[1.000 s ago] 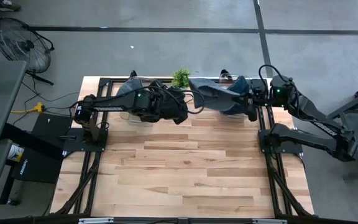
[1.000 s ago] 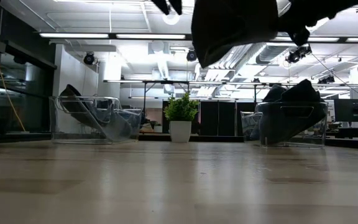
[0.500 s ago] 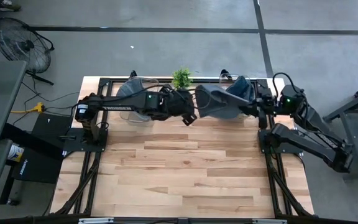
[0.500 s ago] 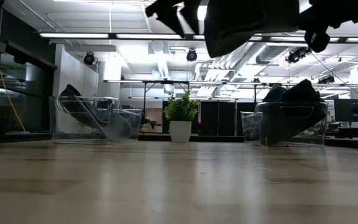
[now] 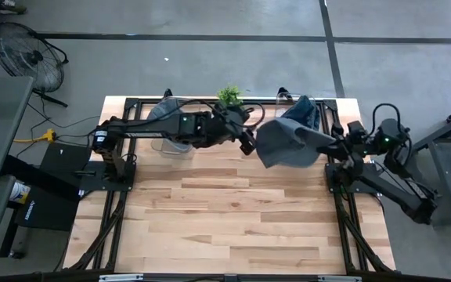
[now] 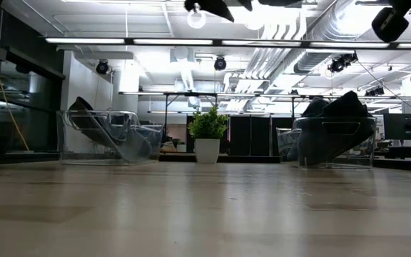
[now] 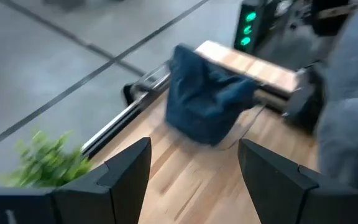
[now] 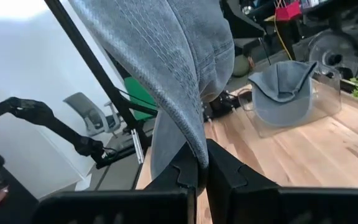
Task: Pick & Place hat
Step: Put the gray cap into the left transparent bin
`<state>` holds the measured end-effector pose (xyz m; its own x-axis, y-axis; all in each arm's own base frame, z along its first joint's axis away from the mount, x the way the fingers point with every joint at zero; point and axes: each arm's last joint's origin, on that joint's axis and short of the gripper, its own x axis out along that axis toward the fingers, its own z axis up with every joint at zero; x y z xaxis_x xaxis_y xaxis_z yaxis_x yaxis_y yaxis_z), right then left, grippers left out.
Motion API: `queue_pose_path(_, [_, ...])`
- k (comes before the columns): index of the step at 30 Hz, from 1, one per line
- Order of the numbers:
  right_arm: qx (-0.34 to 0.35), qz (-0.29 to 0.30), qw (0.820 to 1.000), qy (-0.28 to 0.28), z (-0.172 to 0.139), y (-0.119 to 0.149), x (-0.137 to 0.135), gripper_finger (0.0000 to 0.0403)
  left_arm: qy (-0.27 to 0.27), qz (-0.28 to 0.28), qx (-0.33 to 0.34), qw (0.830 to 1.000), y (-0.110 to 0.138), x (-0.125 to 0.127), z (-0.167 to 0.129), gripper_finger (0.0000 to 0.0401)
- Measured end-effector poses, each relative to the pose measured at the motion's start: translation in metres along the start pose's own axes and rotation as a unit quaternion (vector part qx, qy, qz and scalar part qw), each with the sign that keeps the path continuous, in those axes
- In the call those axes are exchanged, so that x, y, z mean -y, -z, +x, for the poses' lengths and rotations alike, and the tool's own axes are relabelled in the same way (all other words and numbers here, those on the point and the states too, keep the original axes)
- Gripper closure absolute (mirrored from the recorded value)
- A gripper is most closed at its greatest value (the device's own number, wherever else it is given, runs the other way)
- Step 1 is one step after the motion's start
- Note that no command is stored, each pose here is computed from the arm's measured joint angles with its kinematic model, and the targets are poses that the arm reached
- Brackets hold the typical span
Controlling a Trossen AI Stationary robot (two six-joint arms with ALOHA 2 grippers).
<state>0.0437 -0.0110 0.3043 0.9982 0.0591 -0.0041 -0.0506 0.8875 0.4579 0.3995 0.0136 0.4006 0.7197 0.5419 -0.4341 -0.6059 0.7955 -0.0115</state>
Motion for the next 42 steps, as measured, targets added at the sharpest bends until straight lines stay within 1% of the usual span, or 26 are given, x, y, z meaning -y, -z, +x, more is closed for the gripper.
queue_pose_path(5, [0.007, -0.005, 1.0, -0.002, -0.002, 0.0, -0.002, 0.0399, 0.063, 0.003, 0.03, 0.998, -0.008, 0.006, 0.0, 0.0165])
queue_pose_path(10, [0.024, -0.02, 1.0, -0.003, -0.003, -0.003, -0.004, 0.0399, 0.129, -0.001, 0.053, 0.99, -0.015, 0.012, -0.001, 0.0165])
queue_pose_path(13, [0.026, -0.022, 0.999, -0.005, -0.003, -0.004, -0.004, 0.0399, 0.157, 0.001, 0.052, 0.986, -0.016, 0.013, -0.002, 0.0165])
queue_pose_path(16, [0.021, -0.021, 1.0, -0.007, -0.003, -0.003, -0.004, 0.0399, 0.161, 0.003, 0.049, 0.986, -0.016, 0.013, -0.002, 0.0165])
queue_pose_path(18, [0.019, -0.021, 1.0, -0.006, -0.003, -0.002, -0.004, 0.0399, 0.156, 0.011, 0.041, 0.987, -0.017, 0.008, -0.011, 0.0165])
queue_pose_path(21, [0.018, -0.031, 0.999, -0.005, -0.003, -0.002, -0.004, 0.0399, 0.156, 0.01, 0.053, 0.986, -0.026, -0.001, -0.028, 0.0165])
queue_pose_path(24, [0.018, -0.033, 0.999, 0.0, -0.003, -0.002, -0.003, 0.0399, 0.153, 0.012, 0.043, 0.987, -0.028, -0.01, -0.041, 0.0165])
queue_pose_path(31, [0.018, -0.041, 0.999, 0.002, -0.002, -0.002, -0.002, 0.0399, 0.196, -0.004, 0.062, 0.979, -0.035, -0.009, -0.048, 0.0165])
queue_pose_path(34, [0.018, -0.043, 0.999, 0.005, -0.001, -0.003, -0.002, 0.0399, 0.205, -0.008, 0.064, 0.977, -0.033, -0.003, -0.039, 0.0165])
queue_pose_path(36, [0.017, -0.045, 0.999, 0.005, 0.0, -0.003, -0.001, 0.0399, 0.21, -0.004, 0.046, 0.977, -0.027, -0.001, -0.033, 0.0165])
queue_pose_path(38, [0.02, -0.047, 0.999, 0.003, 0.0, -0.004, -0.001, 0.0399, 0.215, -0.01, 0.052, 0.975, -0.028, 0.002, -0.03, 0.0165])
queue_pose_path(39, [0.021, -0.047, 0.999, 0.001, 0.0, -0.005, -0.002, 0.0399, 0.215, -0.013, 0.058, 0.975, -0.029, 0.003, -0.029, 0.0165])
queue_pose_path(42, [0.024, -0.05, 0.998, -0.008, 0.0, -0.006, -0.003, 0.0399, 0.201, -0.01, 0.044, 0.979, -0.024, 0.005, -0.023, 0.0165])
